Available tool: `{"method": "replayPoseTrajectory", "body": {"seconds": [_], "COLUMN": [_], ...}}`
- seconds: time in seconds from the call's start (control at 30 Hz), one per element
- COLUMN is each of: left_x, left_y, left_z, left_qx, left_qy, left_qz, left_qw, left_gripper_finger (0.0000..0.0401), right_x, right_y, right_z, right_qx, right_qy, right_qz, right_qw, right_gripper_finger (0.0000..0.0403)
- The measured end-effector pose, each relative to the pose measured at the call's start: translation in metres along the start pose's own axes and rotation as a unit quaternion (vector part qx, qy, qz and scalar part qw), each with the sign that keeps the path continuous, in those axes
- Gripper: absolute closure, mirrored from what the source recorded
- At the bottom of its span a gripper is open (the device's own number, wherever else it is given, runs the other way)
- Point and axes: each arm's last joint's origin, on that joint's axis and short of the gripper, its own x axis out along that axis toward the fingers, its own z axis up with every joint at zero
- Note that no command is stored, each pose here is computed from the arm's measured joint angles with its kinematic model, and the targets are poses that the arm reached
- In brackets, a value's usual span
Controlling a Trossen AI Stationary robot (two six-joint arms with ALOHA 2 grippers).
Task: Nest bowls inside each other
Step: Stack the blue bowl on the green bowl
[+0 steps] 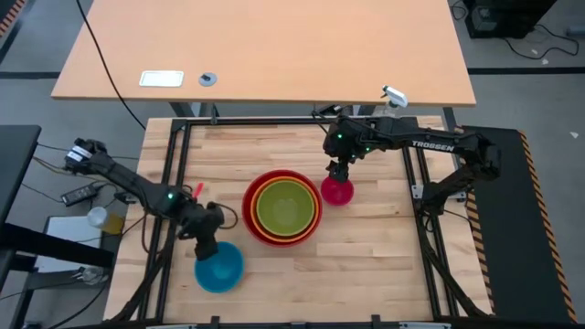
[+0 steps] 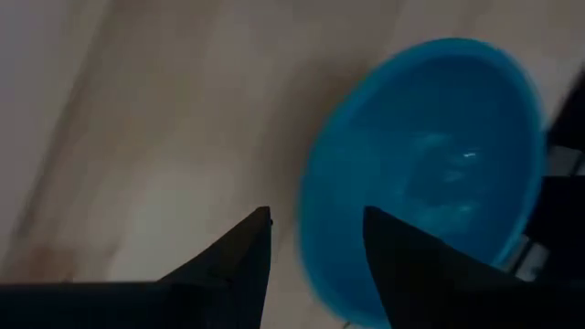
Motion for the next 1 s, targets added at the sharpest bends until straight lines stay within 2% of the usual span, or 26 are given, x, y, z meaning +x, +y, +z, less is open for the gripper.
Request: {"method": "replayPoseTrajectory", "body": {"seconds": [0.13,0.3,0.47,0.6,0.77,0.9,1.0], "left_x": [0.011,0.025,0.031,0.031,0.031,0.029,0.016], "left_y": [-0.008,-0.003,-0.004,-0.006,-0.006,-0.007,-0.009], "left_z": [-0.004,-0.013,-0.017,-0.018,-0.018,-0.018,-0.016], "left_qx": [0.017,-0.015,-0.015,-0.010,-0.023,-0.041,-0.045], "left_qy": [0.000,0.005,0.004,0.003,0.001,-0.003,-0.027], "left_qz": [0.013,0.060,0.073,0.066,0.064,0.057,0.042], "left_qw": [1.000,0.998,0.997,0.998,0.998,0.998,0.998], "left_gripper_finger": [0.0225,0.0225,0.0234,0.0281,0.0375,0.0384,0.0384], "right_x": [0.000,0.000,0.000,0.000,0.000,0.000,0.000], "right_y": [0.000,0.000,0.000,0.000,0.000,-0.001,-0.001], "right_z": [0.000,0.000,0.000,0.000,0.000,0.001,0.001], "right_qx": [0.001,0.001,0.001,-0.003,-0.004,-0.004,-0.004], "right_qy": [0.000,0.000,0.000,-0.001,-0.001,-0.003,-0.003], "right_qz": [0.000,0.000,0.000,-0.002,-0.003,-0.003,-0.004], "right_qw": [1.000,1.000,1.000,1.000,1.000,1.000,1.000], "right_gripper_finger": [0.0160,0.0160,0.0160,0.0160,0.0160,0.0160,0.0160]}}
